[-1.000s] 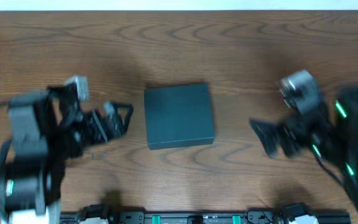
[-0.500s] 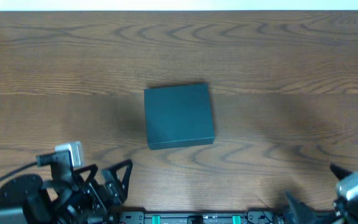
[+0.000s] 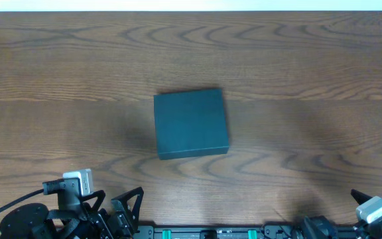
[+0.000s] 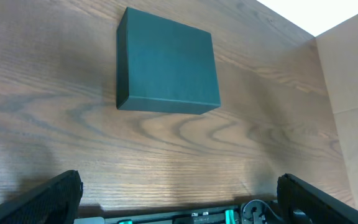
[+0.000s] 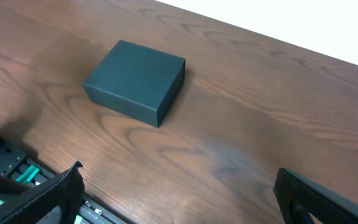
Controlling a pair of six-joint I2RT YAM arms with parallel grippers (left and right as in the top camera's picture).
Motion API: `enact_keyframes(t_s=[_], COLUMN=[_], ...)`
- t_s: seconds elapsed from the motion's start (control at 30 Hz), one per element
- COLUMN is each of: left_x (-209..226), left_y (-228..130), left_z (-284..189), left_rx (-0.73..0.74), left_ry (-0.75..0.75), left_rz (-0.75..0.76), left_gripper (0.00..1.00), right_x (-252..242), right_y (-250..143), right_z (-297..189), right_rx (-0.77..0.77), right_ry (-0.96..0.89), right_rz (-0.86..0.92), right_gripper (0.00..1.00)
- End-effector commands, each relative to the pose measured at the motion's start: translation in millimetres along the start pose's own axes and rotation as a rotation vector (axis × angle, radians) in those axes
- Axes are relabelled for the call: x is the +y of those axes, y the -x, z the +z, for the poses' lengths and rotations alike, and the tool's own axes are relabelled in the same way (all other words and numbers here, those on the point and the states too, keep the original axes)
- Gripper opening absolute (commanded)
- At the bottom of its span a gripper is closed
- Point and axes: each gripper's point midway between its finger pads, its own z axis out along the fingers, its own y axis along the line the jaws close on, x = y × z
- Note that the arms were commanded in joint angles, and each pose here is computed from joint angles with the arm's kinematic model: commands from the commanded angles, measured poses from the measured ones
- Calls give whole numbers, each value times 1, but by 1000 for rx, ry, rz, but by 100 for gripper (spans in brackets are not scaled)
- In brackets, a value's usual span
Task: Pack container
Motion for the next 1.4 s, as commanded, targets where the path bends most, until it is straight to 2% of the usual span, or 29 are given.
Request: enact_keyframes(t_s=[0.0, 0.43, 0.57, 0.8, 1.1, 1.37], left_x=[0, 1, 14, 33, 88, 152], left_y=[1, 1, 5, 36, 51, 24], left_z=[-3, -3, -3, 3, 61, 118], left_rx=[-13, -12, -35, -249, -402, -424], left_ry=[9, 11, 88, 159, 262, 385], left_rz=[25, 25, 24, 96, 170, 176], left_gripper=[98, 99, 99, 98, 99, 99], right_x=[-2, -2, -2, -2, -2, -2], right_y=[-4, -4, -4, -4, -4, -4], right_z=[-1, -1, -1, -1, -1, -1], right_rx=[9, 12, 11, 11, 12, 11], right_ry=[-20, -20, -20, -20, -20, -20], right_rz=[22, 23, 23, 23, 23, 23], right_gripper=[99, 99, 99, 99, 99, 99])
